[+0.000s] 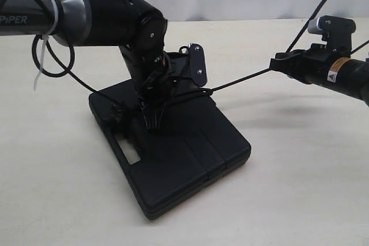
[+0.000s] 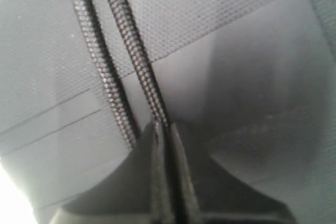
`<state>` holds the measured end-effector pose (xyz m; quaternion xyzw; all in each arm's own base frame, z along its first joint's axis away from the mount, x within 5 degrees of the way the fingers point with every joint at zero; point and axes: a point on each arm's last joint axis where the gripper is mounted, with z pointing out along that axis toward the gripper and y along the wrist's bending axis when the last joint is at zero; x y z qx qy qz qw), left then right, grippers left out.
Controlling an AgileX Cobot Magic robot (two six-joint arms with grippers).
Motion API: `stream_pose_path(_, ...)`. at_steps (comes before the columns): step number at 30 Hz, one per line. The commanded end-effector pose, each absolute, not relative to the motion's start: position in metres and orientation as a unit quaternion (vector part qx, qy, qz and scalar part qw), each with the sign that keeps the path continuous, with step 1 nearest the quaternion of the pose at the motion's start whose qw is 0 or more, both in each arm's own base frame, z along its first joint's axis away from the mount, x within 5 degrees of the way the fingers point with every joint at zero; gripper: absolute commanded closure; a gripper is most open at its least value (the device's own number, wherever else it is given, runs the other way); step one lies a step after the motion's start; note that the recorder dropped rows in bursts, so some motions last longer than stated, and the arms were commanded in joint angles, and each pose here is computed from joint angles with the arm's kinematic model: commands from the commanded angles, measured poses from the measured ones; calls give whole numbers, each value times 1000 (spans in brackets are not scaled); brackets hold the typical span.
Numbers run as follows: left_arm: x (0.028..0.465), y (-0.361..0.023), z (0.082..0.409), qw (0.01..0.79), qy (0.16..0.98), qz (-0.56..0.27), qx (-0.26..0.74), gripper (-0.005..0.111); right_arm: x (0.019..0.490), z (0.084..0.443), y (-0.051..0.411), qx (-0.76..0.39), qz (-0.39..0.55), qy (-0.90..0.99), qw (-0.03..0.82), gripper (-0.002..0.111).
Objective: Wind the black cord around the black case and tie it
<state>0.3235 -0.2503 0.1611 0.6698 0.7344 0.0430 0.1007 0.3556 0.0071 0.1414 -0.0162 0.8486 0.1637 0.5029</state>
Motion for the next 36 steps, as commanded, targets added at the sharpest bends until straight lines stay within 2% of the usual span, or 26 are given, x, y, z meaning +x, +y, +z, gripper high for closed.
stream_pose_path(1,309,-241,153,20,761,-1,649,104,357,147,-9,34,145,848,509,104)
stream_pose_path(3,308,-243,153,21,763,-10,647,89,357,147,-9,33,145,847,510,104)
stream_pose_path(4,308,-242,153,17,764,-5,645,71,357,148,-8,30,148,845,513,104)
stream_pose_path(5,308,-241,153,15,769,-2,639,65,357,150,-7,21,152,841,519,104)
stream_pose_path(8,317,-240,160,58,786,32,614,65,357,162,6,-28,217,804,553,104)
stream_pose_path(10,320,-240,193,136,808,25,573,67,351,176,19,-101,265,765,578,104)
stream_pose_path(11,315,-236,215,153,819,0,552,75,347,186,26,-135,296,743,585,104)
stream_pose_path(12,311,-233,221,141,823,-21,550,81,345,190,27,-144,297,740,586,104)
stream_pose_path(14,304,-231,216,114,800,-76,584,93,341,195,30,-166,305,733,586,104)
stream_pose_path(16,307,-222,200,134,793,-62,592,105,333,212,38,-197,345,692,602,104)
stream_pose_path(17,310,-215,195,132,797,-55,587,107,331,218,37,-196,336,700,599,104)
stream_pose_path(22,322,-201,170,176,800,-38,572,107,320,236,36,-200,311,706,604,104)
stream_pose_path(25,325,-201,160,174,793,-34,583,107,313,250,38,-213,318,689,615,104)
stream_pose_path(30,329,-204,170,212,793,-37,569,107,310,253,40,-223,318,687,614,104)
stream_pose_path(36,334,-212,195,306,799,-57,514,107,309,251,40,-230,315,689,611,104)
